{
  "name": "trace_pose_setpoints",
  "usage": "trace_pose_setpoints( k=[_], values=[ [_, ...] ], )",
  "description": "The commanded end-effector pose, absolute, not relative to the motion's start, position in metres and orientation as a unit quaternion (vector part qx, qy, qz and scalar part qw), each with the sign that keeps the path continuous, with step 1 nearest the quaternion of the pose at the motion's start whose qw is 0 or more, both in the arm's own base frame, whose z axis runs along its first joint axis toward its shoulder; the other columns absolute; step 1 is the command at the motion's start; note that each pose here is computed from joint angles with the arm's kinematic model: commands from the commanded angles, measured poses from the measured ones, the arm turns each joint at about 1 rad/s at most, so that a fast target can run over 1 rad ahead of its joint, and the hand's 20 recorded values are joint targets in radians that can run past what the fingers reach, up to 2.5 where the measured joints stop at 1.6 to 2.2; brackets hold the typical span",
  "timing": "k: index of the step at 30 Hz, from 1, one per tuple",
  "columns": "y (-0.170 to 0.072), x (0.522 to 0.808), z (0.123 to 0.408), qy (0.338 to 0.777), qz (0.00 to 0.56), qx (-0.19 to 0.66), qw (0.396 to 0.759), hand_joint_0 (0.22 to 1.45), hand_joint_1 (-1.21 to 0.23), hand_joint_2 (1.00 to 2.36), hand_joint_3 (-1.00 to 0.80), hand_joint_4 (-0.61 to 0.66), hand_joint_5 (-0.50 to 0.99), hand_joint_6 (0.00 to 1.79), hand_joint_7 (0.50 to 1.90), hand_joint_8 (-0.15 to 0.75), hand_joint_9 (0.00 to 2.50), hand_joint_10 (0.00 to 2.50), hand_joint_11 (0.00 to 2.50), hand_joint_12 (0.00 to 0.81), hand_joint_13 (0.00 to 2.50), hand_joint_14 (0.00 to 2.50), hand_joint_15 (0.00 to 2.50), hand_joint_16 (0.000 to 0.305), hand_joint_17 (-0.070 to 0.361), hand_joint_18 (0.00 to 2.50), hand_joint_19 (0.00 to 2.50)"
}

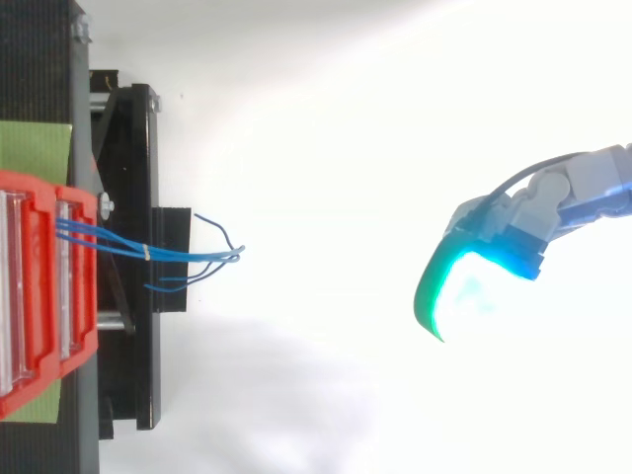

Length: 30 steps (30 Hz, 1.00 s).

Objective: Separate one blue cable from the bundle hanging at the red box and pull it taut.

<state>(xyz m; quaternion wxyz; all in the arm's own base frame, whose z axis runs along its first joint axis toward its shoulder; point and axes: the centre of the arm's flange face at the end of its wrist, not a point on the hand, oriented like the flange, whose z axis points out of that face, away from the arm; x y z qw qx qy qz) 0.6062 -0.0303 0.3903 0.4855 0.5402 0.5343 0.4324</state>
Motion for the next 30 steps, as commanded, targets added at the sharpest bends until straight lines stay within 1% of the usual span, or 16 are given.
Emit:
trace_pose_setpoints(
  k=[1,30],
  values=[
    [-0.0303,0.6063,0.3905,0.534,0.433,0.54,0.486,0.56,-0.53,1.0,-0.5,0.24,-0.23,0.5,0.81,0.25,0.39,0.01,0.16,0.341,0.27,0.0,0.11,0.05,0.114,0.32,0.38],
    [-0.0285,0.6063,0.3876,0.538,0.43,0.54,0.484,0.56,-0.53,1.0,-0.49,0.24,-0.22,0.5,0.81,0.254,0.4,0.01,0.17,0.341,0.28,0.0,0.11,0.051,0.114,0.32,0.38]
  ],
)
